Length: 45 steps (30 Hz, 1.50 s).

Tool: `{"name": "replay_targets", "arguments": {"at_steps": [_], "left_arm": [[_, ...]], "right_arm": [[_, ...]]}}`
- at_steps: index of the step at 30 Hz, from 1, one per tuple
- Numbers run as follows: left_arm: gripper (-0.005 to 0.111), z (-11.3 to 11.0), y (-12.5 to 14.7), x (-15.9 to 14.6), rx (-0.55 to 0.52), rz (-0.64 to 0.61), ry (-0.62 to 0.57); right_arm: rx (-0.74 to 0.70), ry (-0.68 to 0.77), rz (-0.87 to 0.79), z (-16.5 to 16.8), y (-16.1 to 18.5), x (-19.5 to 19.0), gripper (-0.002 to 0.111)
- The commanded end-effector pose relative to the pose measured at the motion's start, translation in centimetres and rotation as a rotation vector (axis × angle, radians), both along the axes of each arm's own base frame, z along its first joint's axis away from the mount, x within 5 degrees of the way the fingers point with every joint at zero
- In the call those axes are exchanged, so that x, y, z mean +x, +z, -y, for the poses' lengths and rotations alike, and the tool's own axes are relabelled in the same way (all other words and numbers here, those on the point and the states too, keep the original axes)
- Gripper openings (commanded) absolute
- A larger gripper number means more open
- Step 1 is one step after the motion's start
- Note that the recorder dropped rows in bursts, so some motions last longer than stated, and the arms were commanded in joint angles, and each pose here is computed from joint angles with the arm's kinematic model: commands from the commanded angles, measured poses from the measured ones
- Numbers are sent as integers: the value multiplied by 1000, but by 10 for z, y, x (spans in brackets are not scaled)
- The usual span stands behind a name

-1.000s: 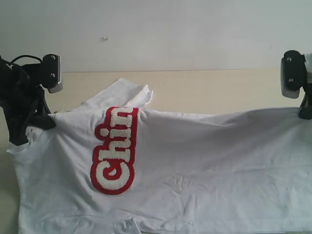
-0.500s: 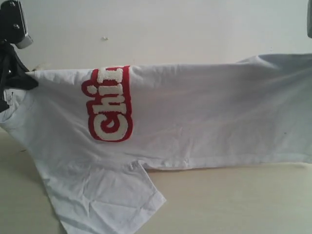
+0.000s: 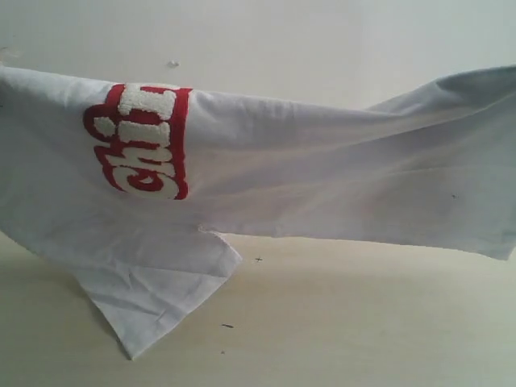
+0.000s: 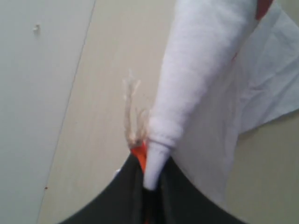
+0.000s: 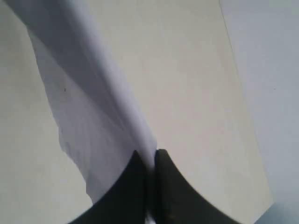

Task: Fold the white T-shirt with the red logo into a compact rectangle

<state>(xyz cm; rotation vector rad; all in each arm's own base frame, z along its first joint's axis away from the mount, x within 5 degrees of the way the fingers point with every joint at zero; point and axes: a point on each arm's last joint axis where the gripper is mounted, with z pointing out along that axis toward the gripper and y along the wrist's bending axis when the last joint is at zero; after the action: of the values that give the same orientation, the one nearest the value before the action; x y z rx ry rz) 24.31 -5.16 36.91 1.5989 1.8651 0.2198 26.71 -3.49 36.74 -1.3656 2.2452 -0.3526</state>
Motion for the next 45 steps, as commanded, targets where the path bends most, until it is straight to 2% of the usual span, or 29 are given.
{"name": "replay_targets", "arguments": {"at_steps": [1,4,8,10,13,16,18,22,26,29,32,35,40,45], "left_arm": [[1,-3,22,-26,-24,55,0],[1,-2,37,-47,-108,97,30],[1,4,65,-104,-201,193,-14],[1,4,69,-118,-233,197,-15],[1,-1,73,-146,-276,163,17],[1,-3,73,-165,-299,137,16],[1,-6,75,-180,-333,128,25],[1,-9,77,-197,-440,102,58],[1,-12,79,-209,-520,79,72],[1,-13,79,-214,-591,36,124],[1,-11,68,-208,-572,-3,143],[1,-6,46,-194,-498,-64,170],[1,-4,3,-164,-295,-143,263],[1,1,-25,-123,-241,-62,361]], "right_arm": [[67,-6,41,-8,19,-22,0],[122,9,101,-17,35,-40,0],[197,21,185,-30,59,-74,0],[223,34,192,-34,63,-84,0],[288,-35,222,-40,72,-102,0],[294,23,223,-52,69,-115,0],[291,71,193,-62,55,-133,0],[311,-37,151,-64,38,-156,0],[348,-41,169,-66,34,-178,0],[394,-29,186,-67,34,-193,0],[425,-41,187,-66,31,-201,0],[407,-53,145,-67,19,-198,0],[341,-88,-10,-72,-15,-176,0],[177,-233,-131,-69,-52,-138,0]]}}
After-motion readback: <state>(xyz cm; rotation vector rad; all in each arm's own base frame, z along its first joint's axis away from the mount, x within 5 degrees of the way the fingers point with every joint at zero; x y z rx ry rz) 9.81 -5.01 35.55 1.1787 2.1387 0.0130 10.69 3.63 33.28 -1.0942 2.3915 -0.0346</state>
